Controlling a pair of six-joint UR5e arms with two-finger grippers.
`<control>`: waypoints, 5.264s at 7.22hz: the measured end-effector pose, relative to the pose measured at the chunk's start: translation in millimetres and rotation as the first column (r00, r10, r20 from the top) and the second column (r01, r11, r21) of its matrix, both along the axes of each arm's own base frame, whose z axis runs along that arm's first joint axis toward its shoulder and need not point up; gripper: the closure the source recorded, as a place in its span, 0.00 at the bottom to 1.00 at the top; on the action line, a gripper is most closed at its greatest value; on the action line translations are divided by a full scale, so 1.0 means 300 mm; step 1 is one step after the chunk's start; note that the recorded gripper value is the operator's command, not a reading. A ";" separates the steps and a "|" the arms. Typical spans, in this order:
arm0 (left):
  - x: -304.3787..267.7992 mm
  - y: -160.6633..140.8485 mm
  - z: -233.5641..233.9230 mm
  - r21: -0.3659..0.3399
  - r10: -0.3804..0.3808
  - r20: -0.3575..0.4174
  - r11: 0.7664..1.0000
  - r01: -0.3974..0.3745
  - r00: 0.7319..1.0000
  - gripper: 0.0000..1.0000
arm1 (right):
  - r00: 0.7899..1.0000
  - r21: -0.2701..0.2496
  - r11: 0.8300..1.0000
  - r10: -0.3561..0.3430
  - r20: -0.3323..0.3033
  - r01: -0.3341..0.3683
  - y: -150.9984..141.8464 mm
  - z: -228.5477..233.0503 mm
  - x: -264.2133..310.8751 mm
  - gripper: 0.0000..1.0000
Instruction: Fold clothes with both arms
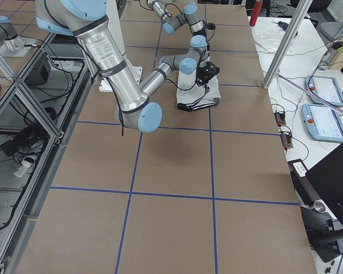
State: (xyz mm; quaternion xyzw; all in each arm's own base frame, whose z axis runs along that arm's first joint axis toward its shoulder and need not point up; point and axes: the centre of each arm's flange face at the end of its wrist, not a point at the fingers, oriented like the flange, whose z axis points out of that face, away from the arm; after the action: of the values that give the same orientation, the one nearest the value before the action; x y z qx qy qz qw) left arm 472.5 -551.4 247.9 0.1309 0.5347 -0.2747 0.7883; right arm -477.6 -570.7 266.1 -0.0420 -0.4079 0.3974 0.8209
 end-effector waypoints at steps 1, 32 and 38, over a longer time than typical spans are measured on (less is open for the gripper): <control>-0.015 -0.064 0.042 0.046 -0.005 0.023 0.999 0.004 1.000 0.57 | 0.998 0.065 0.996 -0.052 -0.034 0.054 -0.098 0.029 0.011 0.00; -1.764 0.141 1.101 0.058 0.455 0.476 0.838 -0.543 0.753 0.00 | 0.702 0.320 0.625 -0.648 -0.297 0.712 0.154 1.195 1.727 0.00; -1.772 0.148 1.056 0.073 0.428 0.509 0.843 -0.533 0.746 0.00 | 0.702 0.315 0.628 -0.651 -0.289 0.712 0.178 1.222 1.726 0.00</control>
State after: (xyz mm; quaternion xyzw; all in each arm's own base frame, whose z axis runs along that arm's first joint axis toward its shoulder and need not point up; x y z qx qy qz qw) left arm -59.1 -506.9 564.7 0.1349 0.3669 0.0383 0.9196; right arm 40.3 -517.3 632.7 0.0066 -0.3721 -0.0347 0.9275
